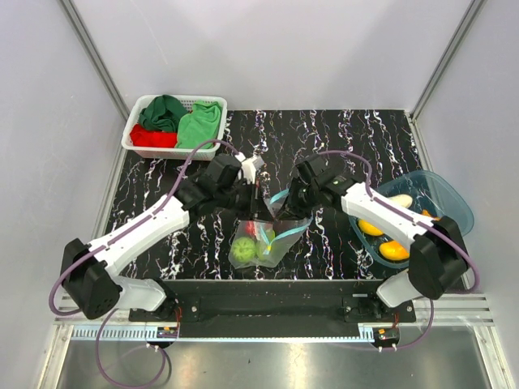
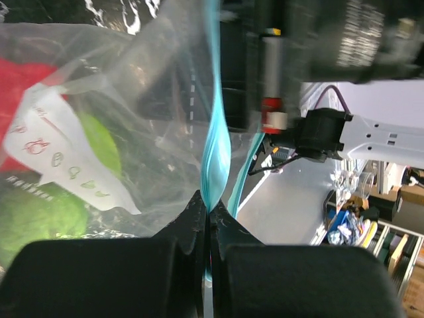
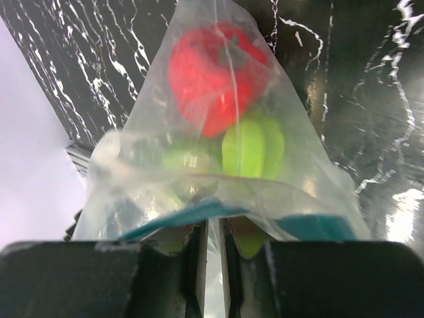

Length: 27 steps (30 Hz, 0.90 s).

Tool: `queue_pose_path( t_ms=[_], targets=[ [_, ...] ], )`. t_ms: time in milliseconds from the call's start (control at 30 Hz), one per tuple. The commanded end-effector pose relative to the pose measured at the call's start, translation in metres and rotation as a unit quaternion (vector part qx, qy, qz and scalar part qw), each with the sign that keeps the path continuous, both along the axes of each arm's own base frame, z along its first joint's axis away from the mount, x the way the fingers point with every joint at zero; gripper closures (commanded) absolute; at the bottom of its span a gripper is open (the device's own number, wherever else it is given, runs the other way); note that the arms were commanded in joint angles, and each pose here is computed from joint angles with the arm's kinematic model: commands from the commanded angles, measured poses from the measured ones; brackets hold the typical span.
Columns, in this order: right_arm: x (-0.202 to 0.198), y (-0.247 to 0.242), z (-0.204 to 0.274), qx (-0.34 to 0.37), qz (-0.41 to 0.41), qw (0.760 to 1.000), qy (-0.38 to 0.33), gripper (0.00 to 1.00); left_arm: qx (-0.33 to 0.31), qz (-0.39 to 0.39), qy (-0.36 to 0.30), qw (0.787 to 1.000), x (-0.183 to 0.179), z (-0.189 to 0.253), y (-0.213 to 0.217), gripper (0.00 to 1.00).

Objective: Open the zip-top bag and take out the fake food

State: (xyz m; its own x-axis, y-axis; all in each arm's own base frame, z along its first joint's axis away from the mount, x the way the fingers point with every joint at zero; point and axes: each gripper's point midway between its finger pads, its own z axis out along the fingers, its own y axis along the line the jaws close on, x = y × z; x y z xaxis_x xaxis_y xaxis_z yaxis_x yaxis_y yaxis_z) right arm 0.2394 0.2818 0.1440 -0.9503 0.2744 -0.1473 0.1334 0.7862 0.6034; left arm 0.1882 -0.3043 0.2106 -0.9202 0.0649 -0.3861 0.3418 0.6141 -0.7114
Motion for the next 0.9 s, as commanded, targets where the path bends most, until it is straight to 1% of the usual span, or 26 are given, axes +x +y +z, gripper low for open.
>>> queue_pose_path(
  t_ms=[0,67,167,333,433,467,533,667,700,767,800,867],
  targets=[
    [0.004,0.024,-0.006,0.046,-0.015,0.999,0.019,0.81,-0.016,-0.002,-0.016,1.000,0.010,0.015,-0.022,1.00],
    [0.006,0.026,-0.014,0.055,-0.022,0.998,0.014,0.80,-0.016,-0.006,-0.017,1.000,0.017,0.017,-0.033,1.00],
    [0.004,0.022,-0.032,0.043,-0.030,0.998,0.022,0.79,-0.026,-0.013,-0.016,0.999,0.025,0.023,-0.048,1.00],
    [-0.002,0.024,-0.058,0.059,-0.022,0.998,0.030,0.76,-0.031,-0.028,-0.011,0.999,0.024,0.023,-0.066,1.00],
    [-0.008,0.027,-0.071,0.064,-0.008,0.997,0.037,0.71,-0.029,-0.037,-0.003,0.999,0.018,0.018,-0.071,1.00],
    [-0.011,0.027,-0.077,0.061,-0.001,0.997,0.040,0.67,-0.026,-0.038,-0.001,0.999,0.015,0.014,-0.072,1.00],
    [-0.014,0.028,-0.083,0.064,0.013,0.997,0.035,0.63,-0.026,-0.040,0.003,0.999,0.013,0.012,-0.073,1.00],
    [-0.023,0.026,-0.095,0.052,0.025,0.997,0.046,0.53,-0.023,-0.042,0.008,0.999,0.010,0.006,-0.072,1.00],
    [-0.026,0.025,-0.097,0.050,0.029,0.997,0.046,0.45,-0.022,-0.042,0.009,0.999,0.009,0.004,-0.071,1.00],
    [-0.031,0.024,-0.100,0.047,0.038,0.997,0.051,0.41,-0.023,-0.043,0.011,0.999,0.008,0.004,-0.071,1.00],
    [-0.035,0.022,-0.103,0.042,0.041,0.997,0.055,0.33,-0.022,-0.044,0.013,0.999,0.007,0.002,-0.071,1.00],
    [-0.039,0.024,-0.105,0.046,0.052,0.996,0.056,0.27,-0.021,-0.041,0.013,0.999,0.007,-0.001,-0.069,1.00]
  ],
)
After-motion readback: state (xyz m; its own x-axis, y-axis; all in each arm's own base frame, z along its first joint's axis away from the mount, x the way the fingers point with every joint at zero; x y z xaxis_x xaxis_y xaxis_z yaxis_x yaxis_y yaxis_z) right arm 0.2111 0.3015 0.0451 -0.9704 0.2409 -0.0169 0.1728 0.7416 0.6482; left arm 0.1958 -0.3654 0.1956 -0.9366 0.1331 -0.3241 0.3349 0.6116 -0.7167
